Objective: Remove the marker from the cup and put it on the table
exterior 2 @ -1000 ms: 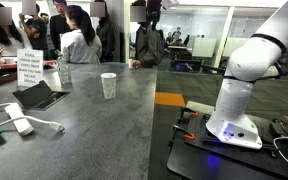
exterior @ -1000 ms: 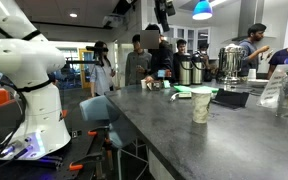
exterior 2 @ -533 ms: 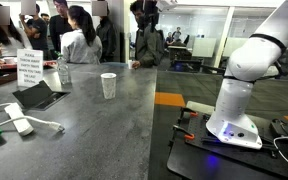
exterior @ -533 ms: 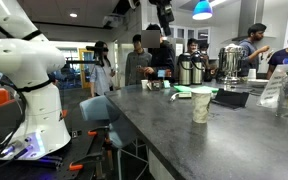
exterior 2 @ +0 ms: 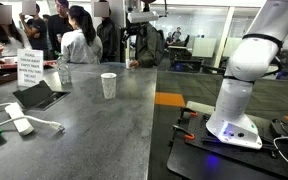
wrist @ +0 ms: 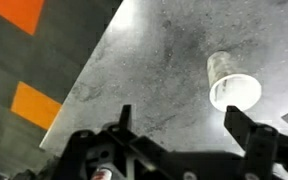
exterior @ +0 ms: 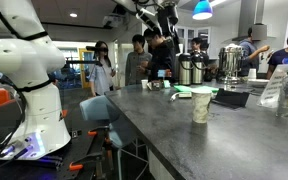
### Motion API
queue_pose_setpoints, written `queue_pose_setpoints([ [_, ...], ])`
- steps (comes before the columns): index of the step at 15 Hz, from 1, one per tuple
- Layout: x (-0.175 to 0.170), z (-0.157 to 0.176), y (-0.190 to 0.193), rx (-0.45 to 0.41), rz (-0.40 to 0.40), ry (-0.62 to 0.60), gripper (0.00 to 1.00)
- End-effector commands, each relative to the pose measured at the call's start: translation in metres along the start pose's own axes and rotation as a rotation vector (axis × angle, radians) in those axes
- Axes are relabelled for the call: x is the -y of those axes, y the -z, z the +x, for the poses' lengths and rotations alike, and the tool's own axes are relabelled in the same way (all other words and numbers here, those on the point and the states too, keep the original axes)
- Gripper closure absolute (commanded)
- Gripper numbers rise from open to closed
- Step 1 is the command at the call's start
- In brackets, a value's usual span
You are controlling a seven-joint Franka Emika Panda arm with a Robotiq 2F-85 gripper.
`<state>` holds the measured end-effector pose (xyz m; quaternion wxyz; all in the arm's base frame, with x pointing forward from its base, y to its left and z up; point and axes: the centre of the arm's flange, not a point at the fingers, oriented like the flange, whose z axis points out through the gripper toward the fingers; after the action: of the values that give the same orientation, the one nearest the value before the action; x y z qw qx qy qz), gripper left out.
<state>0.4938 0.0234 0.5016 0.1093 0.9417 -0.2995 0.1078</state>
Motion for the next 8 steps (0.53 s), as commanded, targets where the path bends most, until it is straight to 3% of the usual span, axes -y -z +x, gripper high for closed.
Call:
queue_pose_setpoints([
  [1, 0.031, 0.019, -0.024, 0.038, -0.028, -0.152, 0.0],
  [4, 0.053, 0.018, -0.047, 0.065, -0.031, -0.224, 0.0],
  [8, 0.084, 0.01, -0.063, 0.079, -0.009, -0.233, 0.0],
])
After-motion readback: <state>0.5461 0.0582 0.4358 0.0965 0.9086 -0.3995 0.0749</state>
